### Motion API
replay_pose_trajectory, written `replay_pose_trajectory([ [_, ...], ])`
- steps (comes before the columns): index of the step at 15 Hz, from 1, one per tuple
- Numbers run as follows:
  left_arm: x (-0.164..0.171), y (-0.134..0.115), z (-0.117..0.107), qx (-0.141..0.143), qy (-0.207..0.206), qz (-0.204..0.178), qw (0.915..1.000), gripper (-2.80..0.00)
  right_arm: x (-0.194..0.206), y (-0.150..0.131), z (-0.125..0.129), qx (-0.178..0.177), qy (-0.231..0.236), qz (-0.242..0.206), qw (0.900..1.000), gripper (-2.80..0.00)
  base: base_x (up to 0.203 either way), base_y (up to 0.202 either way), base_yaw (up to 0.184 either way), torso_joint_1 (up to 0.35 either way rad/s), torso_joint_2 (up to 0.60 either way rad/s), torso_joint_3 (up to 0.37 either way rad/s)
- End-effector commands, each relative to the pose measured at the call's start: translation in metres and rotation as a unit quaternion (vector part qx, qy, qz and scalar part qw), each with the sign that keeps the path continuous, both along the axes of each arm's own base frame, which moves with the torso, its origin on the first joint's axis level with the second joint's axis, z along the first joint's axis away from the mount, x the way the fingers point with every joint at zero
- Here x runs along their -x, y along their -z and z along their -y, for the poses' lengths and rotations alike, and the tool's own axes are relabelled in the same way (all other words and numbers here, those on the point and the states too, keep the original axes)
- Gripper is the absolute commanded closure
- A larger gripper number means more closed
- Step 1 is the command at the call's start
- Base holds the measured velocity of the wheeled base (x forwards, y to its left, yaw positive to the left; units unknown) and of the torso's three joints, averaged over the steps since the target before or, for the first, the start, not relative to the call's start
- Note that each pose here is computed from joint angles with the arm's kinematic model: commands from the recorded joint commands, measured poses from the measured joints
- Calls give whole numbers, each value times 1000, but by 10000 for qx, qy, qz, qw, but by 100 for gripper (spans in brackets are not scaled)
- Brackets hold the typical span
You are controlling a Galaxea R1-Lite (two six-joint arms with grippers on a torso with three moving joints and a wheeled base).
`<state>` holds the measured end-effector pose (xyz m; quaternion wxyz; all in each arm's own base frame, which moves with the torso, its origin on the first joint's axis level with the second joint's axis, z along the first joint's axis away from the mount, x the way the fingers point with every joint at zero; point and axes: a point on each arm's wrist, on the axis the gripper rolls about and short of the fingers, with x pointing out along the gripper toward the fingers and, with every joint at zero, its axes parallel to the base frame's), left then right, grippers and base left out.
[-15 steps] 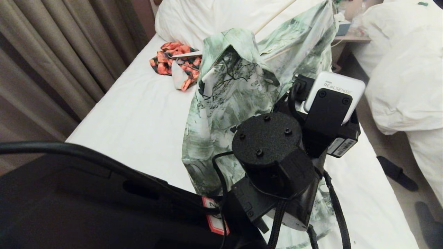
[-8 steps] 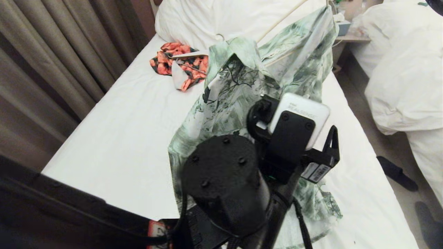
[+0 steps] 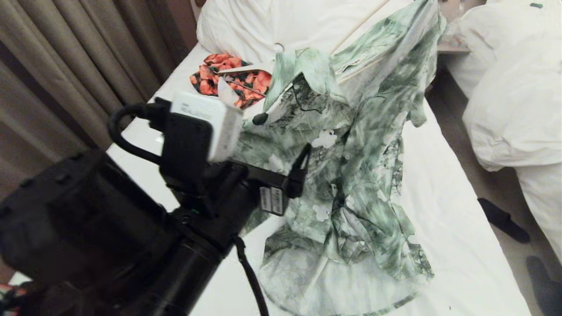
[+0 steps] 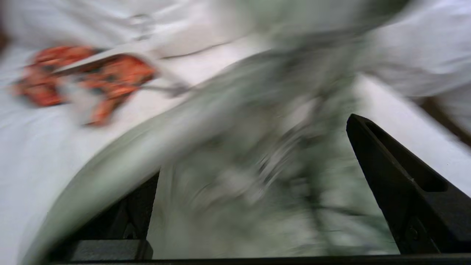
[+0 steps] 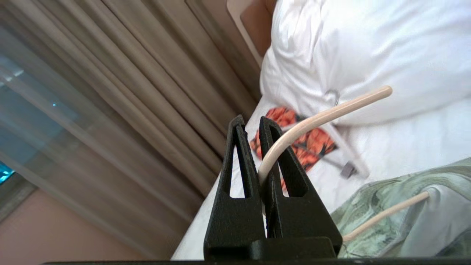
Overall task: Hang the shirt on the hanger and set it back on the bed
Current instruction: Take the clothes hanger out of the clothes
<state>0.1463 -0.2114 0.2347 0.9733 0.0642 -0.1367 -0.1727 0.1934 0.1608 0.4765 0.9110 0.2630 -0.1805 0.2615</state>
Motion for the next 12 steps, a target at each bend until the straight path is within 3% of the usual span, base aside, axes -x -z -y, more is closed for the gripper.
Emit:
replay_pose_trajectory([
  [1, -1, -18, -48, 342, -535, 161, 9978, 0, 8, -5, 7, -54, 28, 93, 9999, 0, 0, 0, 0, 0, 0, 0],
  [4, 11, -24, -92, 567, -826, 160, 9948, 0, 12, -8, 11, -70, 43, 142, 9999, 0, 0, 0, 0, 0, 0, 0],
  [7, 33, -19, -123, 483, -894, 83, 9948, 0, 12, -9, 15, -92, 111, 163, 9998, 0, 0, 0, 0, 0, 0, 0],
  [12, 54, -17, -166, 480, -1687, -16, 9845, 0, 15, -11, 17, -88, 124, 198, 9997, 0, 0, 0, 0, 0, 0, 0],
])
